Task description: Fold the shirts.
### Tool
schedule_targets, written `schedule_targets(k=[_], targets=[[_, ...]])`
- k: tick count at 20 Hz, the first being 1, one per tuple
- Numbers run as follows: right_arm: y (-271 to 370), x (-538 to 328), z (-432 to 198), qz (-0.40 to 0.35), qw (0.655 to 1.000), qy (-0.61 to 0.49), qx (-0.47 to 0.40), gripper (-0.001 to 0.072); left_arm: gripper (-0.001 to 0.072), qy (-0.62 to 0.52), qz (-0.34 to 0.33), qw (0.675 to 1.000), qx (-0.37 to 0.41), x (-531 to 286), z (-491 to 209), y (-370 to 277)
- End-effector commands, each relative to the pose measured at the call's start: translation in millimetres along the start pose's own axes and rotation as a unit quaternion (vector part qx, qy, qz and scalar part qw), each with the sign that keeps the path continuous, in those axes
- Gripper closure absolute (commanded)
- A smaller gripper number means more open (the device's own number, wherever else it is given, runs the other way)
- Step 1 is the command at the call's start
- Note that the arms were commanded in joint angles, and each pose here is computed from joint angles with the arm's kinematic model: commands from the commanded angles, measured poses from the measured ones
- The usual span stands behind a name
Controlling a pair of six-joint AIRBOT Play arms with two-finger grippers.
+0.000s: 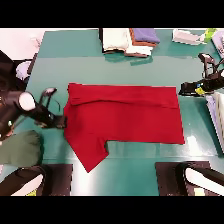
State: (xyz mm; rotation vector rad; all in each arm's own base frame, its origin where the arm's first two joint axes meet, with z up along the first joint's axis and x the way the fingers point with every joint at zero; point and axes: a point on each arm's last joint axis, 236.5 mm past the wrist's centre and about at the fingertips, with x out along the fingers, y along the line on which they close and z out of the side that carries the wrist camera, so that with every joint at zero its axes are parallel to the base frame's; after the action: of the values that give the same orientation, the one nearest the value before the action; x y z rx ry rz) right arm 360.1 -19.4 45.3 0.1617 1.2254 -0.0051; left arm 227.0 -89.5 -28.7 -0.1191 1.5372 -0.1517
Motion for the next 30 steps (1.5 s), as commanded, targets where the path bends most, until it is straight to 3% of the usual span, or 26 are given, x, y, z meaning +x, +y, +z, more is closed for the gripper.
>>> schedule_targets(k=[1, 5, 17, 18, 19, 20, 23, 27, 29, 30], targets=[[1, -1, -7, 0.001, 1.0, 0.006, 0.0, 0.0277, 0.0209, 0.043, 0.006, 0.999, -0.009, 30, -55, -13], [1, -1, -7, 0.001, 1.0, 0.007, 0.0, 0.0278, 0.0209, 0.033, -0.032, 0.999, -0.01, 52, -64, -45], [1, -1, -11, 0.002, 1.0, 0.015, 0.0, 0.0278, 0.0213, 0.029, -0.051, 0.998, -0.026, 74, -74, -51], [1, -1, -11, 0.002, 1.0, 0.015, 0.001, 0.0278, 0.0351, 0.024, -0.057, 0.998, -0.029, 74, -71, -54], [1, -2, -11, 0.002, 1.0, 0.015, 0.0, 0.0277, 0.0625, 0.019, -0.059, 0.998, -0.025, 72, -68, -56], [1, -3, -12, 0.002, 1.0, 0.015, 0.0, 0.0277, 0.0677, 0.012, -0.062, 0.998, -0.016, 68, -64, -58], [-7, -11, -23, -0.005, 1.0, 0.023, 0.006, 0.0278, 0.0684, -0.023, -0.06, 0.998, 0.004, 47, -42, -64], [-40, 2, -102, -0.014, 0.993, 0.102, 0.053, 0.0275, 0.0684, -0.047, -0.053, 0.997, 0.044, 21, -24, -70], [-54, 14, -147, -0.015, 0.986, 0.139, 0.087, 0.0147, 0.0684, -0.055, -0.057, 0.996, 0.051, 15, -19, -74], [-58, 20, -168, -0.013, 0.981, 0.16, 0.106, 0.0147, 0.0684, -0.058, -0.058, 0.995, 0.051, 14, -17, -74]])
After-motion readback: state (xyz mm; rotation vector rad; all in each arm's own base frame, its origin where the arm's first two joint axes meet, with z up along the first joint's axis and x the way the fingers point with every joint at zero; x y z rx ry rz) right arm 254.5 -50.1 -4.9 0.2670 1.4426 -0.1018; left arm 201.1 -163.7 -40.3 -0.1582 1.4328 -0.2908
